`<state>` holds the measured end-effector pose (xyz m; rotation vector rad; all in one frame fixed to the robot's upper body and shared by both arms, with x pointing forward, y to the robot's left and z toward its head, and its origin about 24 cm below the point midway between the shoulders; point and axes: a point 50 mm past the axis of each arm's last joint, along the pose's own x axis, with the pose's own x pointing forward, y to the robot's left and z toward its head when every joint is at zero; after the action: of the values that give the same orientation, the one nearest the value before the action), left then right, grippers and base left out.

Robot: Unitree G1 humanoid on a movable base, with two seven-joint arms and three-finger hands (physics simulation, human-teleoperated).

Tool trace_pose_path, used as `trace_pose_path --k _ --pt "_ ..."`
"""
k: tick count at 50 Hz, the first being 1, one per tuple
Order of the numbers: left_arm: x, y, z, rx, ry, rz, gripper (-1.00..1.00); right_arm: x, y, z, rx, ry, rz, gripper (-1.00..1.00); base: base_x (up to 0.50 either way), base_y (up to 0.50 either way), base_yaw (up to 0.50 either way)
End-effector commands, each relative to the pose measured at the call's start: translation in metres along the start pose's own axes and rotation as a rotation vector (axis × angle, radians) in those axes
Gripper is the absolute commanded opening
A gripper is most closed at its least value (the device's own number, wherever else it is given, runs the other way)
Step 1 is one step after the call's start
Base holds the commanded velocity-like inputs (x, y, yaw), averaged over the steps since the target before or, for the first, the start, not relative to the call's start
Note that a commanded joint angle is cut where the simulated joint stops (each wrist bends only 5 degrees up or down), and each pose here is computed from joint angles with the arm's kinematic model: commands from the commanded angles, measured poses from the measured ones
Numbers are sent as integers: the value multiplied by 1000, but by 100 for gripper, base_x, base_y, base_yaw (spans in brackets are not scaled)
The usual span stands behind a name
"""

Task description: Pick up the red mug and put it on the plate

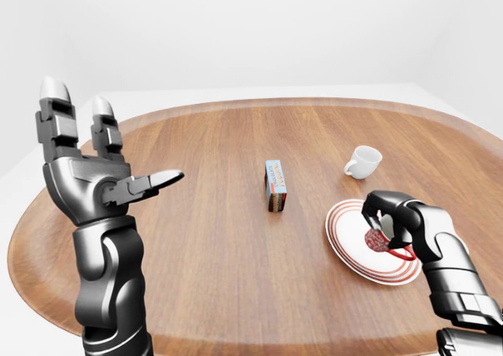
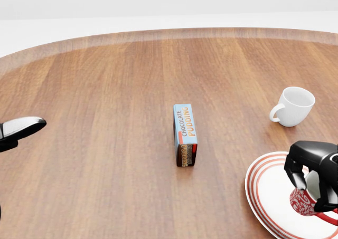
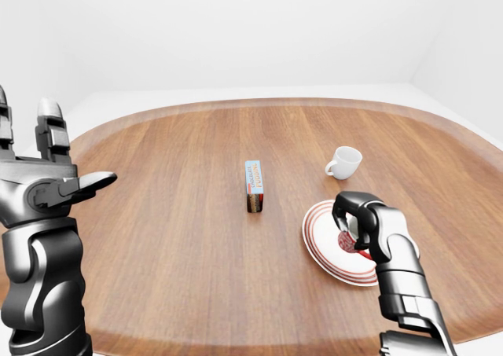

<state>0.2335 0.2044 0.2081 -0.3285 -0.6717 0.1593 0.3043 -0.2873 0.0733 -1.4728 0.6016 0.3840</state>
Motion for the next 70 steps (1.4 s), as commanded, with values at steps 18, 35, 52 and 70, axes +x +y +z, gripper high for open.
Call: trace_pose_path --k 18,35,52,70 --pt "1 0 2 -2 -10 2 95 11 0 1 -16 22 51 -100 0 0 0" --pt "0 1 -1 6 5 -1 95 11 -7 1 -15 25 42 -100 0 0 0" --pt "0 1 -2 9 7 -1 94 16 -4 1 -14 32 75 -100 0 0 0" --pt "-1 1 -2 10 8 -1 94 30 4 3 -28 59 179 -100 0 0 0"
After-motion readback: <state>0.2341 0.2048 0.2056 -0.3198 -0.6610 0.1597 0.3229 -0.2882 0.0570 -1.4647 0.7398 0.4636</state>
